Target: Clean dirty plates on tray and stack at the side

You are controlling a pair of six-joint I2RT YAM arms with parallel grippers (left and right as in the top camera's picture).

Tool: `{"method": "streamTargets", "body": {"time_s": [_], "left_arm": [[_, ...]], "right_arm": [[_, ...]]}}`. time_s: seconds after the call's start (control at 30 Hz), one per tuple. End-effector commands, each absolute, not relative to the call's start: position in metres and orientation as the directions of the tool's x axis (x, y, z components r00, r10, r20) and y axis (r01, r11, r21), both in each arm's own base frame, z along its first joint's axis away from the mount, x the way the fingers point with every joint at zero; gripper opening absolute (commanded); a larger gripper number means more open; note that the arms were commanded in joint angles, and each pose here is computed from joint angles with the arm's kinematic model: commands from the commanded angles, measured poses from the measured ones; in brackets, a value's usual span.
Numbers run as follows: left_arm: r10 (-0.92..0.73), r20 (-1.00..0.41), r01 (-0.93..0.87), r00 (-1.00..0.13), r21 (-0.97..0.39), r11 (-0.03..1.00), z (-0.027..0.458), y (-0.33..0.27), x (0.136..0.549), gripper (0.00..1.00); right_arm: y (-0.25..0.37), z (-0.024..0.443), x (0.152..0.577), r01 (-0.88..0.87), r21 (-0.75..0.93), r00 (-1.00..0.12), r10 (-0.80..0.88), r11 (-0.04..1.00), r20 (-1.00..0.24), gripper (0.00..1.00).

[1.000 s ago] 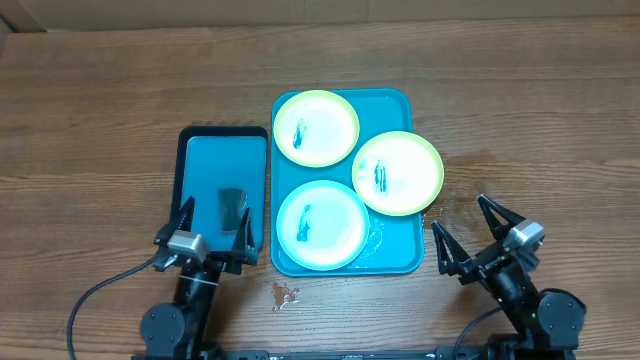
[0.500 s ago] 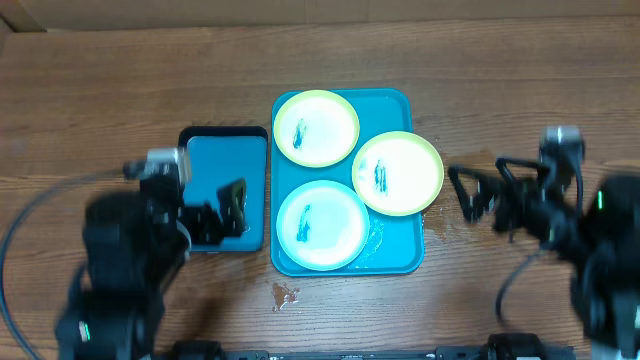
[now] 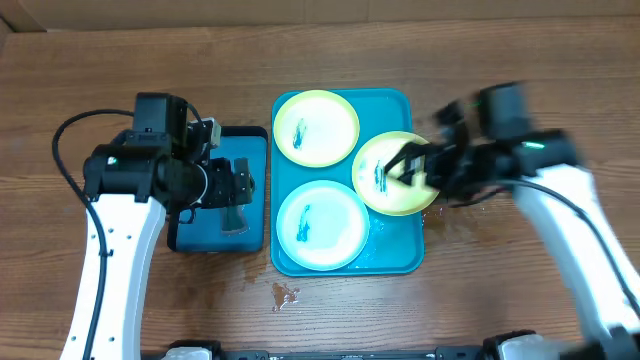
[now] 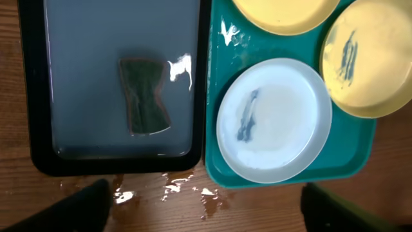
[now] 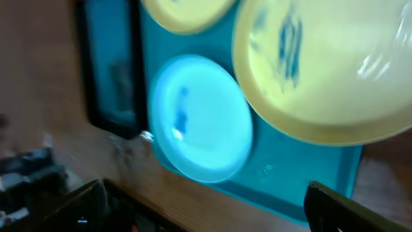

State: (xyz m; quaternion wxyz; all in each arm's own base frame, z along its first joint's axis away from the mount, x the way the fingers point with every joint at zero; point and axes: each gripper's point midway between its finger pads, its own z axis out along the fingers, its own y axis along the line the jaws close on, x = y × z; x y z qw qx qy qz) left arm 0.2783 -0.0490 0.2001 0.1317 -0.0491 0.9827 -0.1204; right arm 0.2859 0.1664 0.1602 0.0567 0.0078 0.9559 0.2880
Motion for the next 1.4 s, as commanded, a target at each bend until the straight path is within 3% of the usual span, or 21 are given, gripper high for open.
{"method": "streamTargets", "body": {"time_s": [0.0,0.1,0.17,0.23,0.4,0.6,0.73,0.97,1.1,1.23,1.37], "left_arm": [[-0.126,-0.326,-0.049,-0.937,-0.235,0.971,0.219,-0.044,0.286,0.87],[-0.212,-0.383,-0.159,-0.899,-0.166,0.973,0.228,-0.021,0.288,0.94],[-0.255,-0.394,-0.218,-0.883,-0.136,0.966,0.23,-0.008,0.285,1.0],[-0.274,-0.383,-0.243,-0.882,-0.127,0.962,0.228,-0.003,0.282,1.0],[-0.277,-0.337,-0.253,-0.9,-0.114,0.961,0.21,-0.002,0.276,0.97],[-0.278,-0.313,-0.255,-0.908,-0.114,0.96,0.175,-0.003,0.278,1.0],[-0.289,-0.29,-0.252,-0.912,-0.16,0.954,0.144,-0.012,0.282,1.0],[-0.303,-0.222,-0.235,-0.927,-0.289,0.928,0.1,-0.037,0.293,1.0],[-0.267,-0.212,-0.209,-0.94,-0.261,0.942,0.086,-0.035,0.299,1.0],[-0.256,-0.164,-0.211,-0.953,-0.248,0.946,0.065,-0.035,0.302,0.94],[-0.243,-0.08,-0.219,-0.967,-0.226,0.949,0.033,-0.036,0.301,0.81]], "right_arm": [[0.168,0.103,0.276,0.038,0.333,-0.999,0.048,0.942,-0.023,1.0],[0.183,0.065,0.269,-0.035,0.228,-0.999,-0.039,0.973,0.009,0.91],[0.194,0.05,0.267,-0.048,0.224,-0.998,-0.056,0.973,0.031,0.73],[0.2,0.037,0.268,-0.038,0.213,-0.998,-0.049,0.976,0.045,0.54],[0.208,0.02,0.279,0.055,0.219,-0.998,0.044,0.974,0.053,0.26],[0.22,0.019,0.28,0.074,0.269,-0.996,0.059,0.96,0.063,0.3],[0.218,0.015,0.282,0.129,0.251,-0.991,0.115,0.959,0.068,0.21],[0.22,-0.004,0.267,0.197,0.233,-0.971,0.157,0.952,0.18,0.22],[0.222,-0.003,0.263,0.203,0.241,-0.967,0.155,0.949,0.204,0.07],[0.221,-0.004,0.265,0.201,0.236,-0.969,0.156,0.951,0.193,0.04],[0.221,-0.004,0.266,0.199,0.238,-0.969,0.156,0.95,0.19,0.04]]}}
